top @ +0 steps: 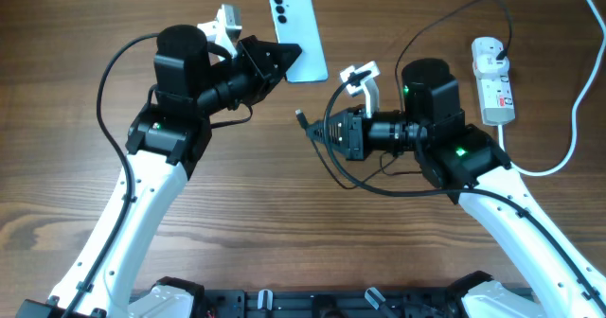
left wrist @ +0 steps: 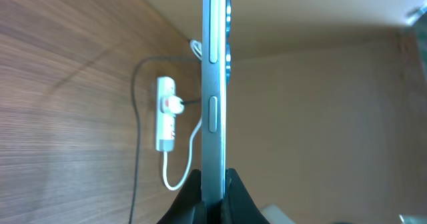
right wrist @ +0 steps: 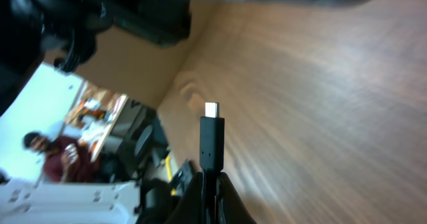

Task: Plug charger to phone and switch on socket
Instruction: 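Push the USB-C plug with the right gripper into the phone's bottom port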

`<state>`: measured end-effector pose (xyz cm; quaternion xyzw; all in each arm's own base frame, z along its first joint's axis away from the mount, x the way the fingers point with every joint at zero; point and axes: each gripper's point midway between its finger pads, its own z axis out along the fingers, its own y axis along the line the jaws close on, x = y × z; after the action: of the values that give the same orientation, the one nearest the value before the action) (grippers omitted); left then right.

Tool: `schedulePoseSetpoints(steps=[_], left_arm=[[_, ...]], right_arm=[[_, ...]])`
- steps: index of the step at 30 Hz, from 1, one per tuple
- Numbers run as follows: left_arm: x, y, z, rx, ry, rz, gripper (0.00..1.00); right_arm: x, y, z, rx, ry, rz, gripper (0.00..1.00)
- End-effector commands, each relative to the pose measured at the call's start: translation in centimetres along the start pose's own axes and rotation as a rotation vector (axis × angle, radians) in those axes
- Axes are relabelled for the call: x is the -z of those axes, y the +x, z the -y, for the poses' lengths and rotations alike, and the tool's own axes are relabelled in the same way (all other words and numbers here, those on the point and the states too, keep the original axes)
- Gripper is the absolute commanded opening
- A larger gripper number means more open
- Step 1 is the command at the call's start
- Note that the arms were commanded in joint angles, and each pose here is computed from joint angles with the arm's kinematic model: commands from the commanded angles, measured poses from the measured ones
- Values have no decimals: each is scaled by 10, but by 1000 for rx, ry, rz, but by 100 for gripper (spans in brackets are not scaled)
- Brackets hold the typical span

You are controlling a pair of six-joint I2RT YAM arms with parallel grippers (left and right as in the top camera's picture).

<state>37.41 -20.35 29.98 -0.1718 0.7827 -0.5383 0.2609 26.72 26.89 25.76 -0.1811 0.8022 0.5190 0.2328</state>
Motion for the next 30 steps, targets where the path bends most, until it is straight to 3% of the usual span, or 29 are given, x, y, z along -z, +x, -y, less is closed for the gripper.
schedulePoseSetpoints(steps=[1,11,30], left_arm=[[4,-15,-4,-5,-47,91,4],[7,-8,7,-97,24,12,4],[16,-14,18,-121,91,-7,4]], right_arm=[[4,-20,2,-15,61,81,4],[5,-26,-28,-37,-89,77,4],[-7,-43,-13,-128,-78,125,4]])
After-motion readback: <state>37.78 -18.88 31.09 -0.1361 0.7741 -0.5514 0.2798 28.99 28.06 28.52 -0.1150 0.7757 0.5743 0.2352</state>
